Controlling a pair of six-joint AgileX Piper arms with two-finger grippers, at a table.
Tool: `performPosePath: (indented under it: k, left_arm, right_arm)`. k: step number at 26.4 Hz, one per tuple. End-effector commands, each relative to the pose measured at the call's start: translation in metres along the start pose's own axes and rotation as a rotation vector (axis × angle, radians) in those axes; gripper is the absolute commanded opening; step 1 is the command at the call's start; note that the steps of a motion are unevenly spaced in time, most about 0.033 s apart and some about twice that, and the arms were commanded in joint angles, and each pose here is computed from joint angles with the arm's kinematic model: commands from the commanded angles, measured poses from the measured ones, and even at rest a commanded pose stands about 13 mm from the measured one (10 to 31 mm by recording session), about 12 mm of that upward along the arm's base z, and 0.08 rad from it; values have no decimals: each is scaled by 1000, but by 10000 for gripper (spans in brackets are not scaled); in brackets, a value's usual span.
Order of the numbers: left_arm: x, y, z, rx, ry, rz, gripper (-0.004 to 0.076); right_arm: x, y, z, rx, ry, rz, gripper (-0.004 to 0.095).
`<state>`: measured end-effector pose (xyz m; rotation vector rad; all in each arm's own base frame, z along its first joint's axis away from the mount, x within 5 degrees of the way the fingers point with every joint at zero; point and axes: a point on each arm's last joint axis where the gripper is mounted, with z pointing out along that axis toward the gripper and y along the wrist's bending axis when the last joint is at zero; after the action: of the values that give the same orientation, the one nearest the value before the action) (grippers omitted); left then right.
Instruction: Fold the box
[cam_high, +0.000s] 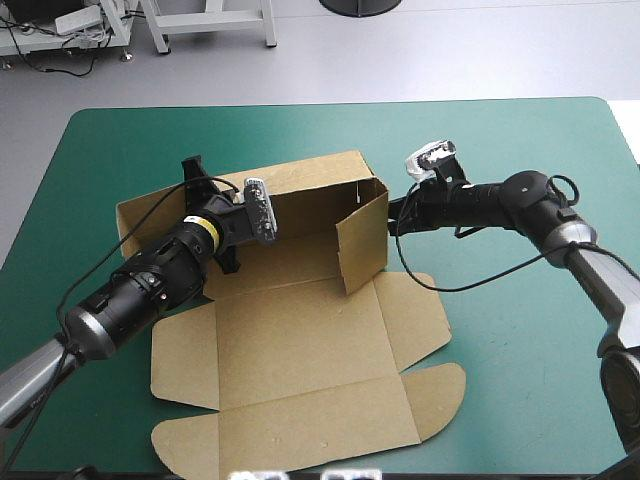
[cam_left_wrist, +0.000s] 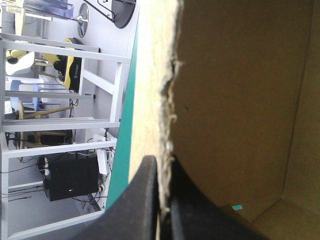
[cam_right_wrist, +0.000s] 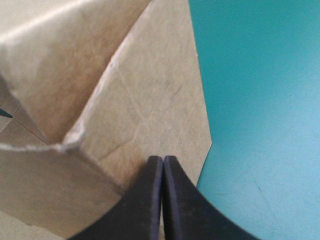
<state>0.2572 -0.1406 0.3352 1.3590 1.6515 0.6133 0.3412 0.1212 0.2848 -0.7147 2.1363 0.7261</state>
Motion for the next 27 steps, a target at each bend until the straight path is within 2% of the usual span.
performPosePath:
  k: [1, 8, 11, 13, 15, 16, 21, 27]
  left_arm:
    - [-9, 10, -10, -36, -82, -59, -6]
    - [-9, 10, -10, -36, -82, -64, -6]
    - [-9, 10, -10, -36, -82, -69, -6]
    - [-9, 10, -10, -35, -82, -69, -6]
    - [-9, 10, -10, -35, -82, -69, -6]
    - [-9, 10, -10, -36, -84, -73, -6]
    - [-9, 10, -10, -35, -85, -90, -6]
    - [-9, 10, -10, -35, -83, -89, -6]
  right_arm:
    - [-13, 13, -19, -15, -119, -70, -4]
    - [-10, 17, -26, 3, -111, -147, -4]
    - [-8, 21, -26, -42, -96, -169, 13]
    - [-7, 24, -26, -73, -86, -186, 69]
    - [-6, 25, -26, -87, -79, -188, 175]
    - [-6, 26, -26, -90, -79, -188, 318]
    - [-6, 24, -25, -78, -81, -194, 651]
    - [-9, 28, -18, -46, -103, -241, 638]
